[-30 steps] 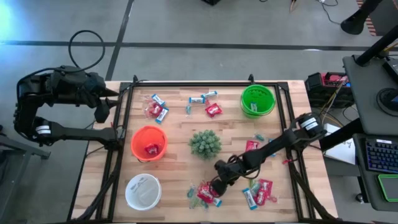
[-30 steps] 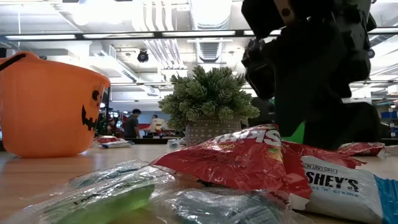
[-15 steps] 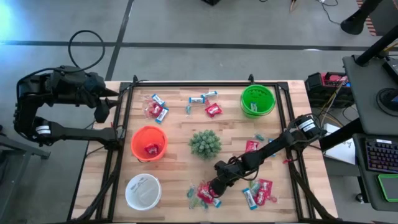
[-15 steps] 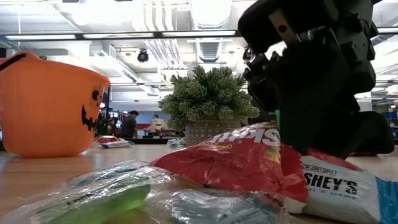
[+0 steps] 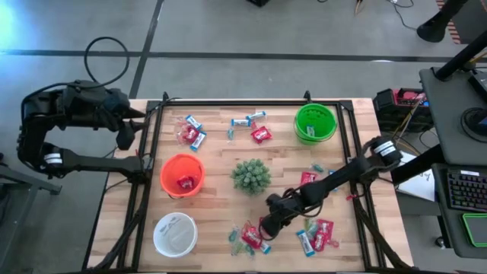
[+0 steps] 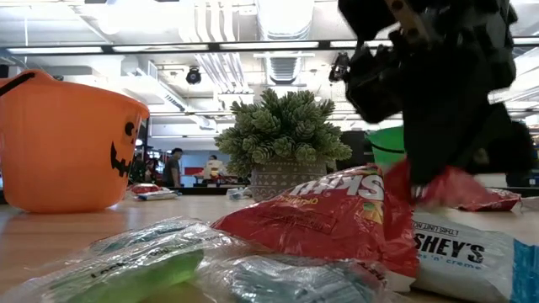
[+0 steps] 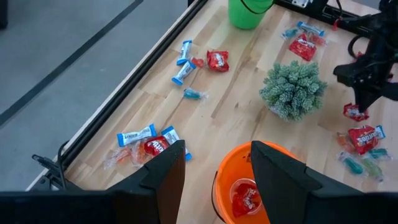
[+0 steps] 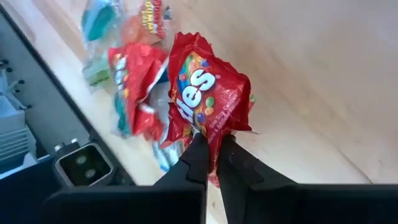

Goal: Sort candy
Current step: Put the red candy into the orange bucket

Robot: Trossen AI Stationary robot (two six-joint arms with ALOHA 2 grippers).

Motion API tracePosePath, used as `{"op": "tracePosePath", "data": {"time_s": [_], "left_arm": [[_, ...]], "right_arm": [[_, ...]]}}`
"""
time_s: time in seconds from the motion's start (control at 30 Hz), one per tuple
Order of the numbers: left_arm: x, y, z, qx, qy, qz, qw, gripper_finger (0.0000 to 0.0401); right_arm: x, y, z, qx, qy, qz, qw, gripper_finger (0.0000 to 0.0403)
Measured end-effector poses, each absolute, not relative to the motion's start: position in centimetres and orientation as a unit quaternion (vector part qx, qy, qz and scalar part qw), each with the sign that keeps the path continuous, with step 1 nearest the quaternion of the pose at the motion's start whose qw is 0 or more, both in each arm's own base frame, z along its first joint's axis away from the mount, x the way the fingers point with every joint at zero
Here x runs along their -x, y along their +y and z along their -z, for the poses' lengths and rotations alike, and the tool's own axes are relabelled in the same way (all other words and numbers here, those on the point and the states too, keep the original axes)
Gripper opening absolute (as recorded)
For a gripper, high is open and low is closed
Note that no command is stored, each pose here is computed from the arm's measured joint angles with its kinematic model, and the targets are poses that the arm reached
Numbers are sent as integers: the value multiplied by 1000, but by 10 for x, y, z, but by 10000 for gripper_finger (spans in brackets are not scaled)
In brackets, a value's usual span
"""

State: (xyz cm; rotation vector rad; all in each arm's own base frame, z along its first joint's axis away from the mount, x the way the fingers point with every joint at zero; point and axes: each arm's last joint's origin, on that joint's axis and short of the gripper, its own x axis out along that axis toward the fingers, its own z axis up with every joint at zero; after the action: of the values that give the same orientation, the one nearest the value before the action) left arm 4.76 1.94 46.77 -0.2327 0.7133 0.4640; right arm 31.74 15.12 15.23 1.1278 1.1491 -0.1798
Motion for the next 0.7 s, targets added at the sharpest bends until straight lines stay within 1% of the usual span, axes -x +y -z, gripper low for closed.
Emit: {"op": "tracePosePath", "data": {"time_s": [0.13,0.3,0.4,0.53,0.7], "left_arm": [[-52,21,-468,123,344,-228,903,165],[-62,22,-470,143,335,-197,910,171],[-71,22,-474,162,313,-155,923,182],[-83,23,-483,177,260,-102,944,197],[-97,26,-484,175,260,-72,947,200]], "right_arm": [[-311,148,-170,-503,510,72,694,12],[-304,144,-204,-510,464,41,723,11],[-299,139,-225,-509,421,33,750,11],[-296,125,-248,-492,352,38,795,11],[-305,99,-265,-462,270,43,844,11]]}}
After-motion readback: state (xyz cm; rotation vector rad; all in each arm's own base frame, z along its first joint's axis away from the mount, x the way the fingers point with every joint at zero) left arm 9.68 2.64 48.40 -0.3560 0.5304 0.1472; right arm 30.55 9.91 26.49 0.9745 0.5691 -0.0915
